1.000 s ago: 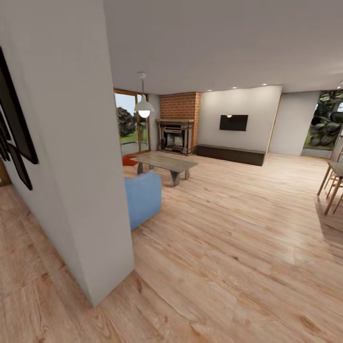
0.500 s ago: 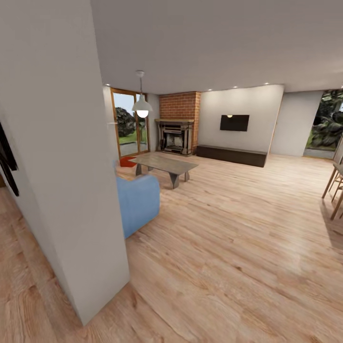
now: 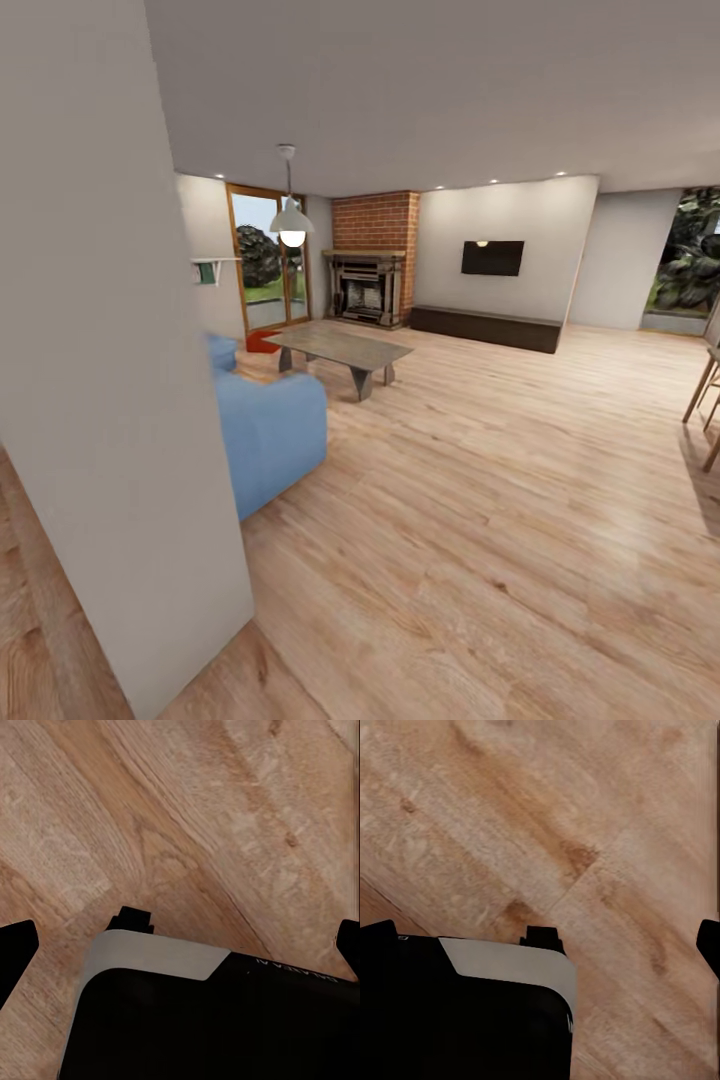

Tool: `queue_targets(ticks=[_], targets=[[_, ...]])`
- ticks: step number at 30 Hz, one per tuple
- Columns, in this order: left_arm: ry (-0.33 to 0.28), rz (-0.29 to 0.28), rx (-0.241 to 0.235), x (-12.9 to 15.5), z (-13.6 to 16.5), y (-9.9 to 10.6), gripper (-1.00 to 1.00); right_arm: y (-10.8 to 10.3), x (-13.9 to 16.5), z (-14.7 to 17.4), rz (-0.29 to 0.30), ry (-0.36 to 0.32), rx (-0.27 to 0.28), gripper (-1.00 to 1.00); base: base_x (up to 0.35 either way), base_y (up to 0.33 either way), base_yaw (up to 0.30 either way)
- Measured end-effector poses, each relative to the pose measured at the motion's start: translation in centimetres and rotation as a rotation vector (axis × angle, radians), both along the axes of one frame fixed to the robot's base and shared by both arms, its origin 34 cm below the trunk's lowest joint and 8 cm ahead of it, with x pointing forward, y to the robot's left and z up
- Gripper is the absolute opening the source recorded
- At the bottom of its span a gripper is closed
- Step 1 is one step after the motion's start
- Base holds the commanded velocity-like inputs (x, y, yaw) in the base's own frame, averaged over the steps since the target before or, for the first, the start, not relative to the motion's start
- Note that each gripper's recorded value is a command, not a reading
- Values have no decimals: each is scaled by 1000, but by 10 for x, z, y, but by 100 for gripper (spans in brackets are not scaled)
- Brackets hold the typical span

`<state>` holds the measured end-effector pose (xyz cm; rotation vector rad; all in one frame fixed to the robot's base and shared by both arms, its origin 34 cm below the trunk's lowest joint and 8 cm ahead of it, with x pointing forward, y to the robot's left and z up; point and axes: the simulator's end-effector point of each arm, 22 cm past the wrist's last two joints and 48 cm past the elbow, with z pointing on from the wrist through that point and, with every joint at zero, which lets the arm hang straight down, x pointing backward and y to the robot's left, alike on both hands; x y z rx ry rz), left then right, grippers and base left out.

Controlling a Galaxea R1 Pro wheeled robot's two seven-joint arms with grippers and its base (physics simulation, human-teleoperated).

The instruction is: Move the two storage containers from the living room to the garage. In the garage, place one container on the floor and stack the other container on top of it (either order is fine).

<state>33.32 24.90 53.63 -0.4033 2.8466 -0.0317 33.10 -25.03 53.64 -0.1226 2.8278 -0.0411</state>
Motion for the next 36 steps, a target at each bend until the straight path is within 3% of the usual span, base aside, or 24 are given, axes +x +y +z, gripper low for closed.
queue_targets(ticks=[14, 36], targets=[[0, 2, 1, 0, 0, 0, 100, -1, 0, 0, 2, 0, 1, 100, 299, -131, -13], [-4, 2, 3, 1, 0, 1, 100, -2, 0, 0, 5, 1, 2, 100, 300, -105, -266]])
